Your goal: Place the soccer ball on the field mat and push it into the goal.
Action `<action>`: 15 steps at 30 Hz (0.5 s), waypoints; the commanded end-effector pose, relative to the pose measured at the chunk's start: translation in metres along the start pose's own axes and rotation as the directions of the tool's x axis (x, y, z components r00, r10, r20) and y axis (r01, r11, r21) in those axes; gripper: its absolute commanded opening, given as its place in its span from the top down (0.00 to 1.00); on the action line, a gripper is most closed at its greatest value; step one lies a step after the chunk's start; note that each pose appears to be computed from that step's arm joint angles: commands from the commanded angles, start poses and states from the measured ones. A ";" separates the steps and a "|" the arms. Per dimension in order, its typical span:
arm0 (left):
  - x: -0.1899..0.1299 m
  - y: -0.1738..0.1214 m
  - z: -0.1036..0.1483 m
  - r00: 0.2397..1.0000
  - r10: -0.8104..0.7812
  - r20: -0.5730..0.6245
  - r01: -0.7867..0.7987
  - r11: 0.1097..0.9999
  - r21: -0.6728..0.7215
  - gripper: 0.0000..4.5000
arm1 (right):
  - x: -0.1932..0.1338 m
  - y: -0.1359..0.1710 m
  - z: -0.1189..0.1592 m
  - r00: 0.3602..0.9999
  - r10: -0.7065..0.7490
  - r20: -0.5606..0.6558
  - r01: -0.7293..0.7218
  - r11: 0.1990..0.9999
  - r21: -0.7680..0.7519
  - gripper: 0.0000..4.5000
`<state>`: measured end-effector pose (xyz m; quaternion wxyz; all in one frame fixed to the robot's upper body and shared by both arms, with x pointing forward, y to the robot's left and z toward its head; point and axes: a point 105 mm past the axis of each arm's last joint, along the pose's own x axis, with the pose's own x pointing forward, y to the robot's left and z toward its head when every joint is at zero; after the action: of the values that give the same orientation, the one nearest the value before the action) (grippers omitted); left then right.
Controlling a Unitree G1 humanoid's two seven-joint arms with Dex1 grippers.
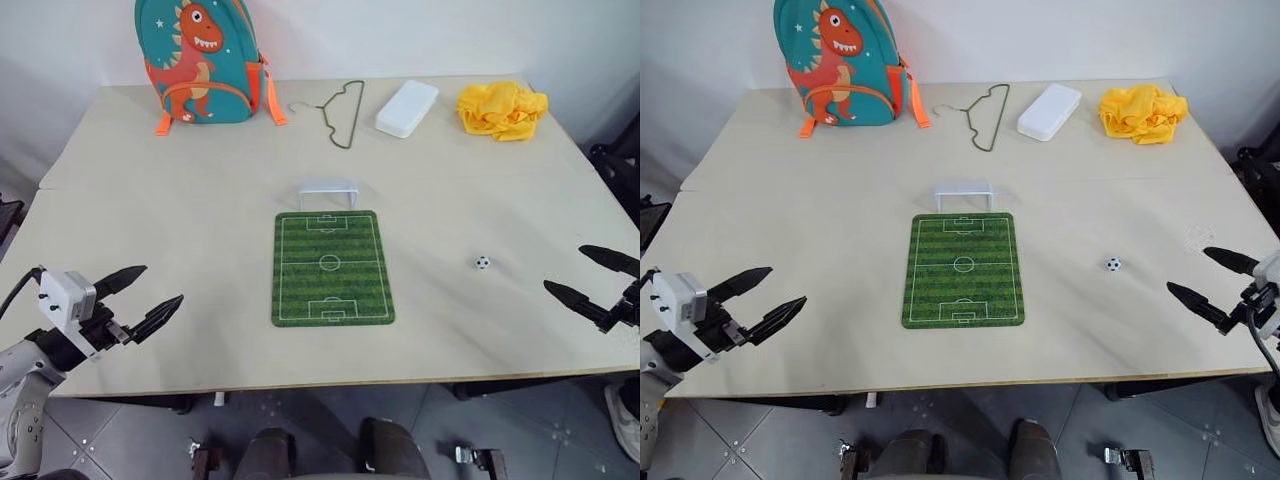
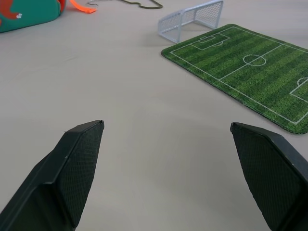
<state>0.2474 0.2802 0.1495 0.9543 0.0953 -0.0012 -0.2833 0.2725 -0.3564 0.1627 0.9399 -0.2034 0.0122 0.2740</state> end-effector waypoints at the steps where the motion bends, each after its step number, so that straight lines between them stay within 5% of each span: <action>1: -0.001 0.006 0.008 1.000 0.007 0.005 -0.007 0.998 0.058 0.01 | 0.000 -0.002 0.009 0.999 -0.003 0.033 0.003 1.000 -0.024 0.00; 15: 0.053 -0.060 0.050 0.887 -0.423 0.188 0.432 0.902 -0.011 0.01 | -0.057 -0.010 -0.013 0.989 -0.141 -0.055 0.144 0.988 0.062 0.00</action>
<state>0.2606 0.1990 0.1769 0.8770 0.0395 -0.0454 -0.4767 0.2316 -0.3972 0.1525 0.9637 -0.1691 0.0466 0.2012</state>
